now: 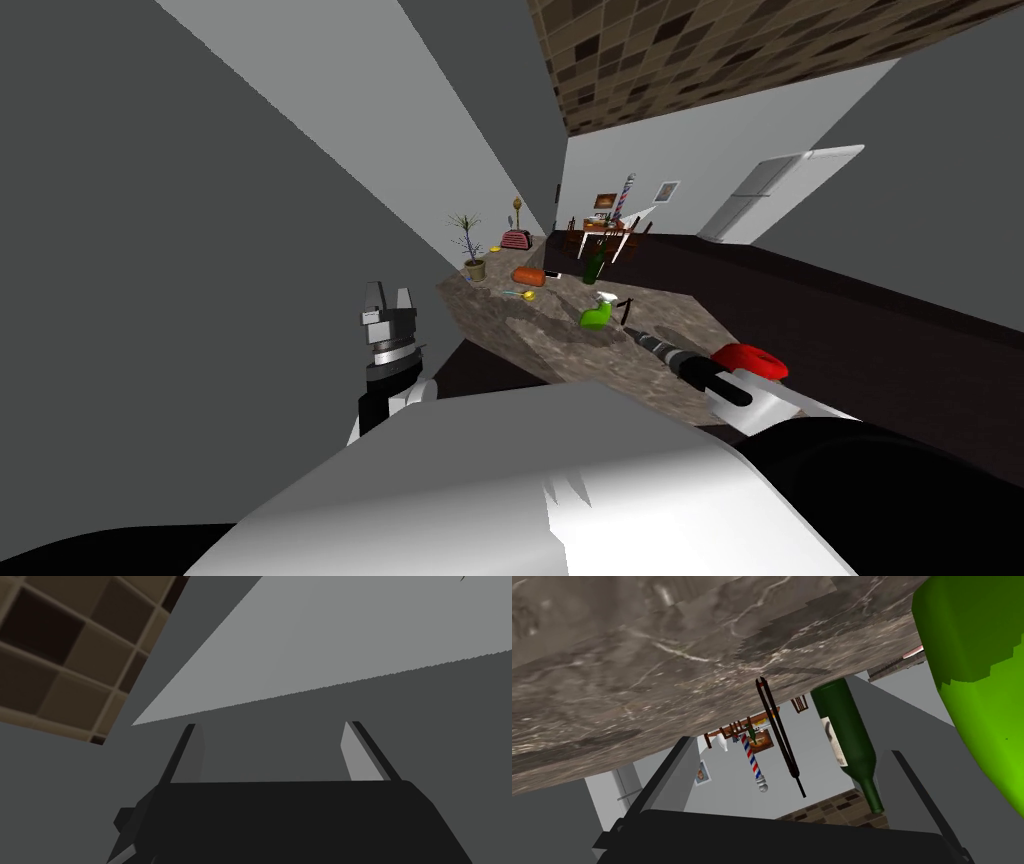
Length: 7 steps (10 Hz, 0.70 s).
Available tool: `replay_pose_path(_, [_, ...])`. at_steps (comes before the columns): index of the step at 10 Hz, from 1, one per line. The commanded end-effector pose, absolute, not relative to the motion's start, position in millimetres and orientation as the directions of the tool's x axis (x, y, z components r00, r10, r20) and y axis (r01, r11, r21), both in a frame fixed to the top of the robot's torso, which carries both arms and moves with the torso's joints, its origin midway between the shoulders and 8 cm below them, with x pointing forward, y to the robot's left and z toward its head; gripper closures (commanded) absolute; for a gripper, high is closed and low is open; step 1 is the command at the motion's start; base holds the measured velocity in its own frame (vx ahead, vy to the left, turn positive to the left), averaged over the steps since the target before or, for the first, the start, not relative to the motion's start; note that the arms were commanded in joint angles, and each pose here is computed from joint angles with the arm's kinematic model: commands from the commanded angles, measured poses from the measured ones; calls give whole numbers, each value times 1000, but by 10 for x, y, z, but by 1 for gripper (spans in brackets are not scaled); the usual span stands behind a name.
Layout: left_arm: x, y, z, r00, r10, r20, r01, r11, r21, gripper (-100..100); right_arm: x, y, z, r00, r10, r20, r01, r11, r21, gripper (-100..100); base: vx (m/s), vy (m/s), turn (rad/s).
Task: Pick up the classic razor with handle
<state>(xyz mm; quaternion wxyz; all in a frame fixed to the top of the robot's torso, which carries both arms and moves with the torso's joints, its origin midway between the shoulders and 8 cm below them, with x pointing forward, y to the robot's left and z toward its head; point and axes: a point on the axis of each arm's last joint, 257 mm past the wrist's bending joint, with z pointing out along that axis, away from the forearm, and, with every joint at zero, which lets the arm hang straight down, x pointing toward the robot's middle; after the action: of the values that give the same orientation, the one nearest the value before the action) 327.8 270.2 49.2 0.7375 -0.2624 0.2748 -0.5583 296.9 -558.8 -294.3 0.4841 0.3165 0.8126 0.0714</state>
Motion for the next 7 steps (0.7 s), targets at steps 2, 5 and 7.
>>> replay_pose_path(2, [3278,2702,492,226,-968,-112,679,239,-694,0,2779,-5980,-3003,-373,548,-749,514,794,325,-100,75,53,139])
replay_pose_path(5, [3278,2702,492,226,-968,-112,679,239,-694,0,2644,-6324,-2993,-414,506,-756,557,798,229,-100,77,30,91])
replay_pose_path(7, [3278,2702,492,226,-968,-112,679,239,-694,0,2528,-6622,-2953,-447,471,-760,590,794,146,-100,102,47,121])
